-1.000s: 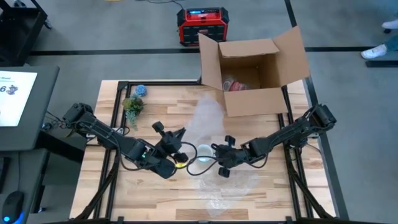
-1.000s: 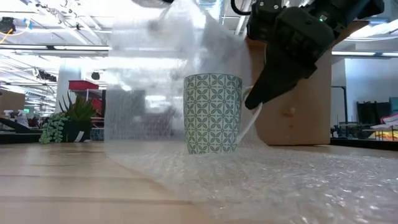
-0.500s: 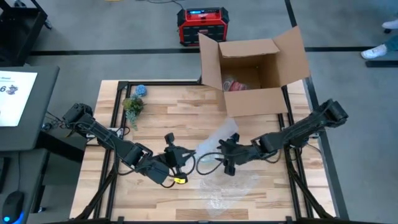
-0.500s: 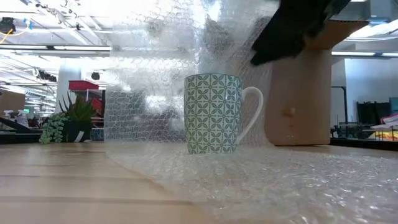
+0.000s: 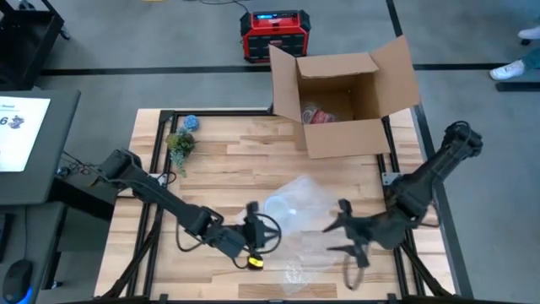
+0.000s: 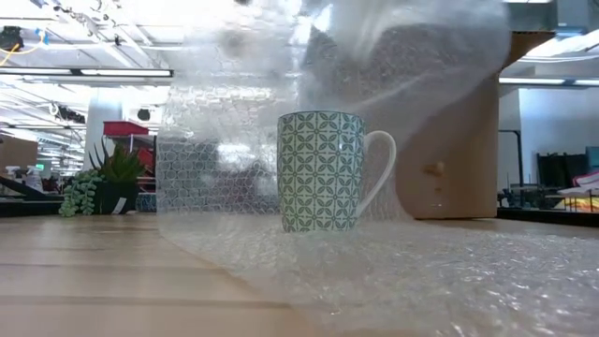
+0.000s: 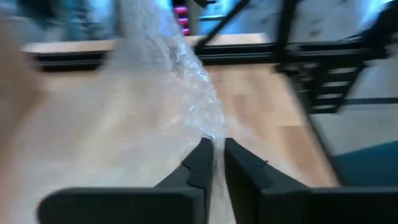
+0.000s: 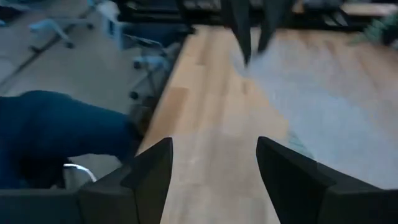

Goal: Wrap mug
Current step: Wrap the white patterned mug in the bubble wrap

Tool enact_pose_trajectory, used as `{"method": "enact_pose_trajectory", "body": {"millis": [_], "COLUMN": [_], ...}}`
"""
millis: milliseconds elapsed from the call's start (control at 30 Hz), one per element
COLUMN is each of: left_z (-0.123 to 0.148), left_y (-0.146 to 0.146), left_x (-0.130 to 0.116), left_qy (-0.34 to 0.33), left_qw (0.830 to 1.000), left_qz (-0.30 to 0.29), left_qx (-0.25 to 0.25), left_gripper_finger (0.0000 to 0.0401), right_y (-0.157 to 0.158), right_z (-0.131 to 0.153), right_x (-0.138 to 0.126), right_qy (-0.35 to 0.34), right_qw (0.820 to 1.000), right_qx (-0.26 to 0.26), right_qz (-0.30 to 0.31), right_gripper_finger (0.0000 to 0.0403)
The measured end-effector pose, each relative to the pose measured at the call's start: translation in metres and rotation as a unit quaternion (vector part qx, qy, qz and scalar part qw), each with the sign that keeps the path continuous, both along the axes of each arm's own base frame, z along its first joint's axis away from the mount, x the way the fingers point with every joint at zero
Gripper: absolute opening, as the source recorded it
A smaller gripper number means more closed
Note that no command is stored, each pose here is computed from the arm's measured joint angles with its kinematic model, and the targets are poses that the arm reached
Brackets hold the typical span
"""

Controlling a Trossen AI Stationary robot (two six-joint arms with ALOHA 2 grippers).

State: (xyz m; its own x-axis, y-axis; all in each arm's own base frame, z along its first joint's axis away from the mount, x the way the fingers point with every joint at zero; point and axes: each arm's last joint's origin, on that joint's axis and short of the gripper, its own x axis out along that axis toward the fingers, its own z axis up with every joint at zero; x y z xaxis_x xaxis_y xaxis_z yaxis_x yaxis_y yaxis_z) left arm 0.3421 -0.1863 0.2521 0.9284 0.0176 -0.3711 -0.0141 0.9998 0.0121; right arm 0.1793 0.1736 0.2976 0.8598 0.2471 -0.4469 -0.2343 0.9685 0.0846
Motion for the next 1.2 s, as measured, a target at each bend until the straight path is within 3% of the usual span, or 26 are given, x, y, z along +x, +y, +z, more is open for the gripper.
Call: {"method": "enact_pose_trajectory", "body": {"millis": [133, 267, 433, 533, 667, 867, 1000, 1200], "left_z": [-0.014, -0.015, 0.014, 0.031, 0.031, 0.001, -0.029, -0.079], "left_y": [-0.006, -0.006, -0.003, 0.001, 0.012, 0.013, 0.001, -0.011], "left_x": [0.014, 0.017, 0.009, -0.001, -0.016, -0.019, -0.009, 0.000], "left_qy": [-0.012, -0.012, -0.010, 0.017, 0.084, 0.179, 0.206, 0.254], "left_qw": [0.997, 0.995, 0.996, 0.998, 0.994, 0.976, 0.971, 0.959], "left_qz": [-0.058, -0.073, -0.075, -0.043, 0.061, 0.111, 0.112, 0.117], "left_qx": [-0.045, -0.060, -0.053, -0.036, -0.015, -0.050, -0.054, -0.040], "left_gripper_finger": [0.0075, 0.0121, 0.0142, 0.0141, 0.0139, 0.0139, 0.0139, 0.0139], "right_y": [0.011, 0.013, 0.007, 0.000, -0.020, -0.059, -0.068, -0.059], "right_z": [0.005, -0.001, -0.019, -0.029, -0.040, -0.059, -0.076, -0.128], "right_x": [-0.008, 0.001, 0.025, 0.043, 0.063, 0.075, 0.091, 0.104], "right_qy": [-0.034, -0.035, -0.008, 0.009, 0.039, 0.123, 0.165, 0.265], "right_qw": [0.999, 0.999, 0.998, 0.997, 0.990, 0.966, 0.963, 0.944], "right_qx": [-0.001, -0.015, -0.026, -0.028, -0.010, -0.015, -0.007, -0.034], "right_qz": [0.014, -0.005, -0.048, -0.069, -0.132, -0.228, -0.212, -0.194], "right_gripper_finger": [0.0218, 0.0218, 0.0218, 0.0218, 0.0218, 0.0218, 0.0218, 0.0218]}}
